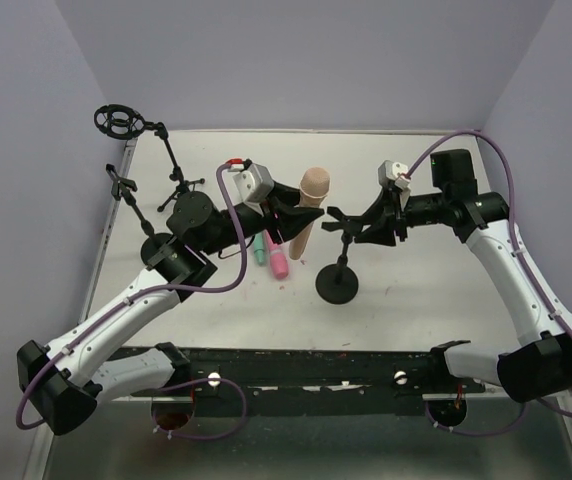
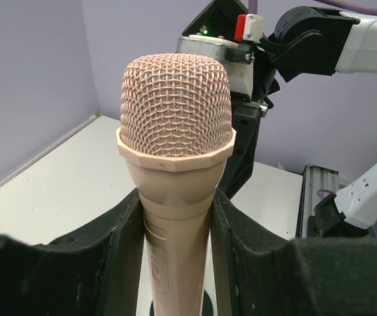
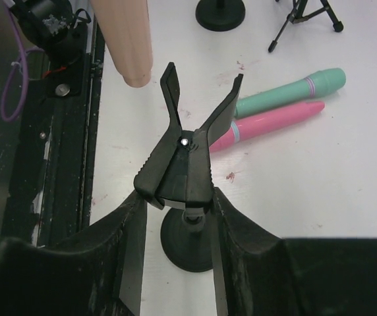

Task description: Attach the microphones to the stand

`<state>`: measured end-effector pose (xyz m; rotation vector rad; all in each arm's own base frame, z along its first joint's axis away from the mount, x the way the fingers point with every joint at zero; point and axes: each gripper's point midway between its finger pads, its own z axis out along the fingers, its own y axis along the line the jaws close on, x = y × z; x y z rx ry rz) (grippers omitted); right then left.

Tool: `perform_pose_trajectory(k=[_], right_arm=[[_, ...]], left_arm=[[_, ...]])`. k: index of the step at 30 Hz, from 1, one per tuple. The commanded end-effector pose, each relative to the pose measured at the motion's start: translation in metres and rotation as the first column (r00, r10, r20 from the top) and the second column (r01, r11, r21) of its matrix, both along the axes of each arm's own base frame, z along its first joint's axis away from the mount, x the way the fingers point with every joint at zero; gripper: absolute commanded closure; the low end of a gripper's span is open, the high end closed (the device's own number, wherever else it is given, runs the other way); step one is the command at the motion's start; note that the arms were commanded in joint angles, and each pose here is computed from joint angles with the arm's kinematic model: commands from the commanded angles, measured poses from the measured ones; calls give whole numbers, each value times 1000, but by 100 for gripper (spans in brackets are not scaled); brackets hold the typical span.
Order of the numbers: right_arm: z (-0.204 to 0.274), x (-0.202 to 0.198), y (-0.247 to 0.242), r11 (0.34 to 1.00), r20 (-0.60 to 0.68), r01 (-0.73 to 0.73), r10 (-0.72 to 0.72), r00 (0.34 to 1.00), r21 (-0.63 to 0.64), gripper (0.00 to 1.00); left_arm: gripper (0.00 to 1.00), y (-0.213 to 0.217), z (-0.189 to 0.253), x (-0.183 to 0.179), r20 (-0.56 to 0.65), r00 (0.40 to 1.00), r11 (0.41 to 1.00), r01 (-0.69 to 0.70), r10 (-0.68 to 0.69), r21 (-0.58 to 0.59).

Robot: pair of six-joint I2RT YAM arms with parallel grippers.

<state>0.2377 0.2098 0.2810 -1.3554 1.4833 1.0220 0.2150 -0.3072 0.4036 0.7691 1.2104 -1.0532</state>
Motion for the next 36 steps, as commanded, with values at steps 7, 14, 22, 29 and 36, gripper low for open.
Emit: perform_pose_trajectory(k=[7,14,22,29,36], right_arm=[[11,-10,4,998,-6,-31,32,999,47,20],[16,-11,7,997,-15,-43,44,999,71,20],[14,-16,10,992,-37,-71,75,996,106,23],[8,-20,9,991,-27,-81,84,996,103,61],[9,-20,8,993,-20,-72,74,997,96,81]], left_arm=[[100,-1,20,11,61,998,999,23,-22,-26],[100,-9,21,17,55,997,998,53,-52,-25],[100,-20,16,24,37,996,997,80,-79,-18],[100,-24,10,29,24,996,996,84,-84,-6],[100,-26,7,31,34,996,996,84,-84,1]])
